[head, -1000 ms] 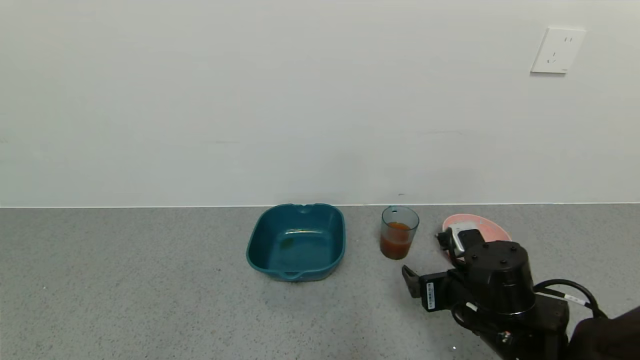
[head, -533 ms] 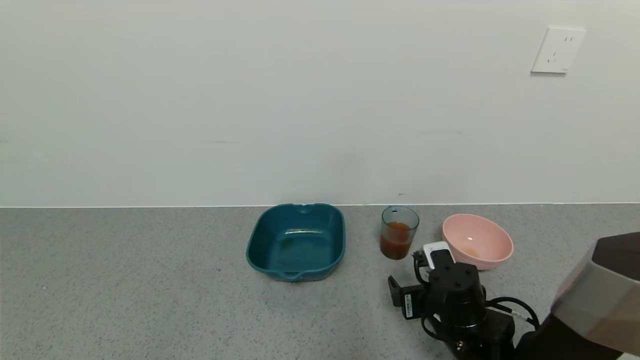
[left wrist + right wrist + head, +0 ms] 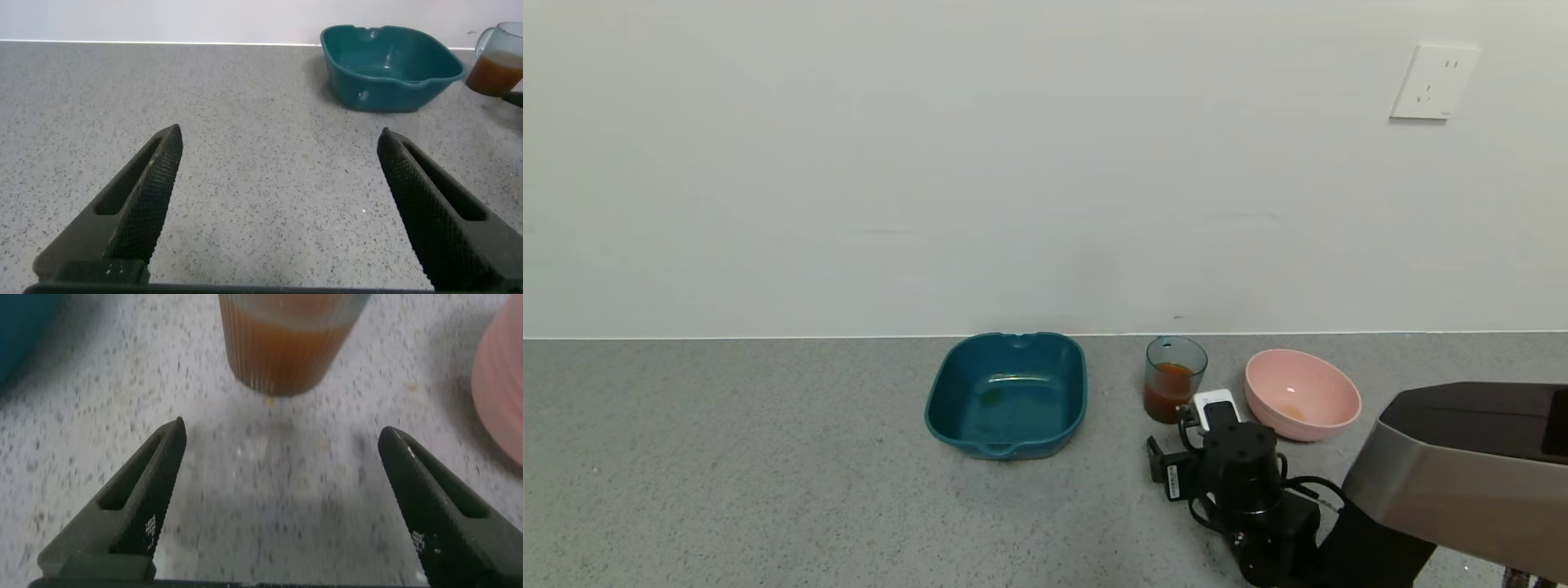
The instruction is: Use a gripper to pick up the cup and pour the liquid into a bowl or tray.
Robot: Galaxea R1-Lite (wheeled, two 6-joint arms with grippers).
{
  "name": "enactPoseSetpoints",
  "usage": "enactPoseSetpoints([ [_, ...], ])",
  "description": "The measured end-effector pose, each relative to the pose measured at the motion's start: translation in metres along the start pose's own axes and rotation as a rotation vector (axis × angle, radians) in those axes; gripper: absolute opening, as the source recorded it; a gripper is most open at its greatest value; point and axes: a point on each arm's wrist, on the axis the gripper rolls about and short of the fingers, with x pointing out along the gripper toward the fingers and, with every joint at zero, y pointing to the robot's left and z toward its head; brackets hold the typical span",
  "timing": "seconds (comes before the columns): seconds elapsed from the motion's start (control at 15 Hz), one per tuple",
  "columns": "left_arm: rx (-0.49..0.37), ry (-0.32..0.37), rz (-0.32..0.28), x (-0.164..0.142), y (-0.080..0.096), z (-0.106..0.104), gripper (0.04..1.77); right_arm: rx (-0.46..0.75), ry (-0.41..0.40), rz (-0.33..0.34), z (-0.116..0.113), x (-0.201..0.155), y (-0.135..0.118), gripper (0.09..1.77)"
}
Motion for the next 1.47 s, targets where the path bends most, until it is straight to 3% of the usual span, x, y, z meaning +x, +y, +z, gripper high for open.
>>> enactPoseSetpoints([
  [0.47,0.001,0.0,0.0,0.0,0.0,0.0,1.72,0.021,-0.082,-0.019,0.013,0.037,0.001,1.71],
  [1.47,0.001,0.0,0.0,0.0,0.0,0.0,1.72,0.051,-0.139,-0.028,0.016,0.079,-0.003,1.71],
])
